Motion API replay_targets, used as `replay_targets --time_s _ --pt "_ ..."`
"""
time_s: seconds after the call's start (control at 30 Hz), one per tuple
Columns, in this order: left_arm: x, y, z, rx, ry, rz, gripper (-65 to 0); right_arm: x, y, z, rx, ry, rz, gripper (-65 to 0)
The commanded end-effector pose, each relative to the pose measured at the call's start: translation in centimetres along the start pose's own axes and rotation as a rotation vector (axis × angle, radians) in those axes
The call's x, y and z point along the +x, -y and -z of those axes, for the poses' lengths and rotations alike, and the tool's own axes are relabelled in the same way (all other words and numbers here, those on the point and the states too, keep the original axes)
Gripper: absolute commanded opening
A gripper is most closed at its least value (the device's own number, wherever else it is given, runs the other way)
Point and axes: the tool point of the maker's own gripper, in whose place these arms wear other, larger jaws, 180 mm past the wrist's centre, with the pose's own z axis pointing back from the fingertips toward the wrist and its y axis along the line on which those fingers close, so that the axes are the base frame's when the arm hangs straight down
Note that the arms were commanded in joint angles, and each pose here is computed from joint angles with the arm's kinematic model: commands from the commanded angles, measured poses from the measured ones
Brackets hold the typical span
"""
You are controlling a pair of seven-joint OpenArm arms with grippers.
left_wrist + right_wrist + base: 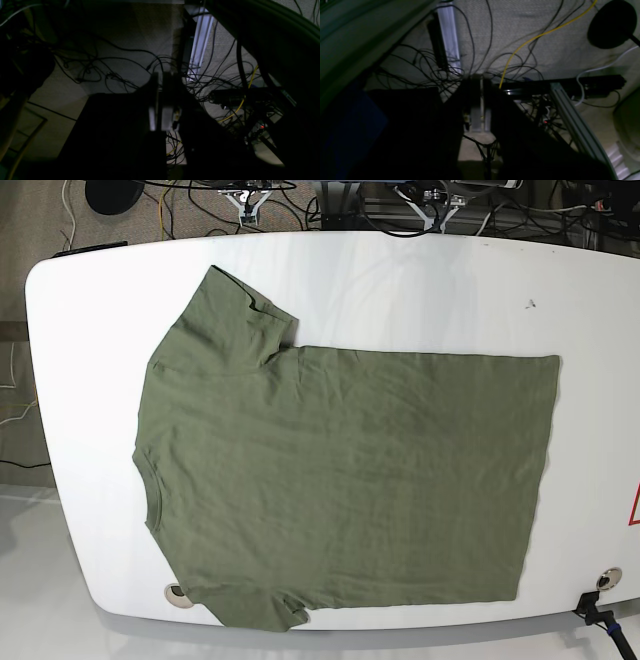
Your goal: Fold the T-shirt properly
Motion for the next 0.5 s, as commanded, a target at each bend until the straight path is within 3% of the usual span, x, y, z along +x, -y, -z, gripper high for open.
replay_targets --time_s 0.0,0.47 --pt "0.1 -0.2 0.0 0.005 0.01 -0.013 -64.0 0.2 0.0 0.0 0.006 0.013 0.002 -63.5" --pt "-2.5 -0.6 0.0 0.013 -0.009 -0.006 -64.3 -0.2 0.2 0.0 0.0 0.014 -0.005 -64.2"
